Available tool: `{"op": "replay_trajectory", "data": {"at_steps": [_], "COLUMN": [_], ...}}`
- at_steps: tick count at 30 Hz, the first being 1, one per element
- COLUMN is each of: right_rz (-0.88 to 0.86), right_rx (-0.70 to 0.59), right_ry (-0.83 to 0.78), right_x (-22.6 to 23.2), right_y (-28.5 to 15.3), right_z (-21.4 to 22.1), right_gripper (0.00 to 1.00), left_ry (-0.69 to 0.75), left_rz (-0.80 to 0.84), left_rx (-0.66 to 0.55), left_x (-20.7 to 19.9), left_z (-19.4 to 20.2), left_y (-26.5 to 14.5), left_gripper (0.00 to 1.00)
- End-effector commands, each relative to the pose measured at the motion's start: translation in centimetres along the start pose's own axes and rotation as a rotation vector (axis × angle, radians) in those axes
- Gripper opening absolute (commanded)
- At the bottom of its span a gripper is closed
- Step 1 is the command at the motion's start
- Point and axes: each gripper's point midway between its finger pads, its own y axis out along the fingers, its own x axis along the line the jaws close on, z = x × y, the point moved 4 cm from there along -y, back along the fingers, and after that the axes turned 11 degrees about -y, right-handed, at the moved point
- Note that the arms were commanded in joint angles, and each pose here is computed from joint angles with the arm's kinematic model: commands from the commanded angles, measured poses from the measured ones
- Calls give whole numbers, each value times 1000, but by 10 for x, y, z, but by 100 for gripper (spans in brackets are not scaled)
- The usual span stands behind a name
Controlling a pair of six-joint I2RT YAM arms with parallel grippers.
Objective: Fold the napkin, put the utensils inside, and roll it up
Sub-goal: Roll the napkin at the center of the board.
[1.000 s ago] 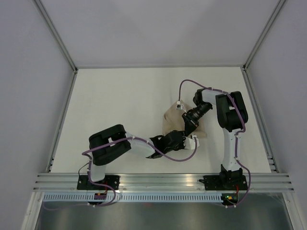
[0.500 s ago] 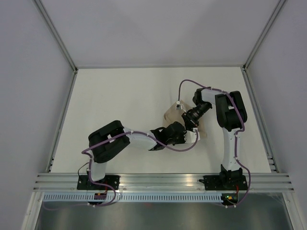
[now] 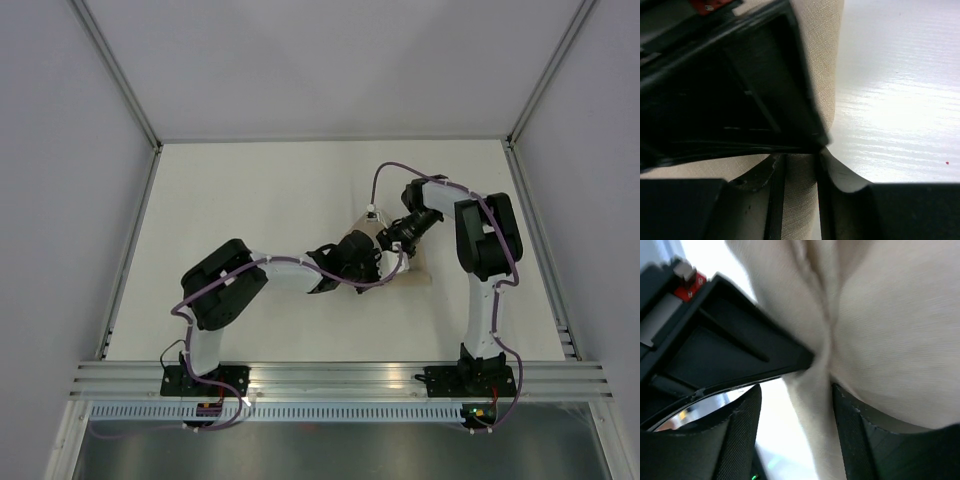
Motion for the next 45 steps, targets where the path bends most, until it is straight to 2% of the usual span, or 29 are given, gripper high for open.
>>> {"op": "replay_trajectory", "data": {"at_steps": [1, 11, 15, 20, 24, 25, 27, 31, 40, 45], "right_rz": [229, 406, 512, 535, 609, 623, 693, 759, 795, 792], "right_rx": [-118, -362, -403, -356, -270, -218, -196, -164, -68, -23], "right_ry": [-162, -200, -299, -421, -560, -557, -670, -783, -851, -865], "right_x": [-33, -24, -7, 12, 23, 21, 29, 41, 42, 37], "right_y": [-27, -91, -107, -89, -69, -56, -46, -17, 16, 30], "right_z": [-34, -53, -48, -23, -9, 6, -4, -5, 1, 8], "right_gripper": [66, 66, 66, 66, 67, 67, 69, 75, 74, 69], "left_ry": [-214, -430, -539, -679, -781, -804, -843, -881, -932, -946], "left_rz": [210, 338, 391, 480, 528, 551, 567, 594, 623, 620], "left_rx": [230, 239, 248, 286, 281, 282, 298, 315, 332, 342], "left_x": [-42, -30, -18, -11, 1, 0, 1, 2, 6, 7], "left_z": [68, 70, 74, 81, 84, 83, 89, 87, 83, 82], "left_y": [2, -3, -5, -6, -7, -8, -7, -5, -1, -1], "left_gripper": [2, 2, 2, 2, 2, 2, 2, 2, 2, 2]}}
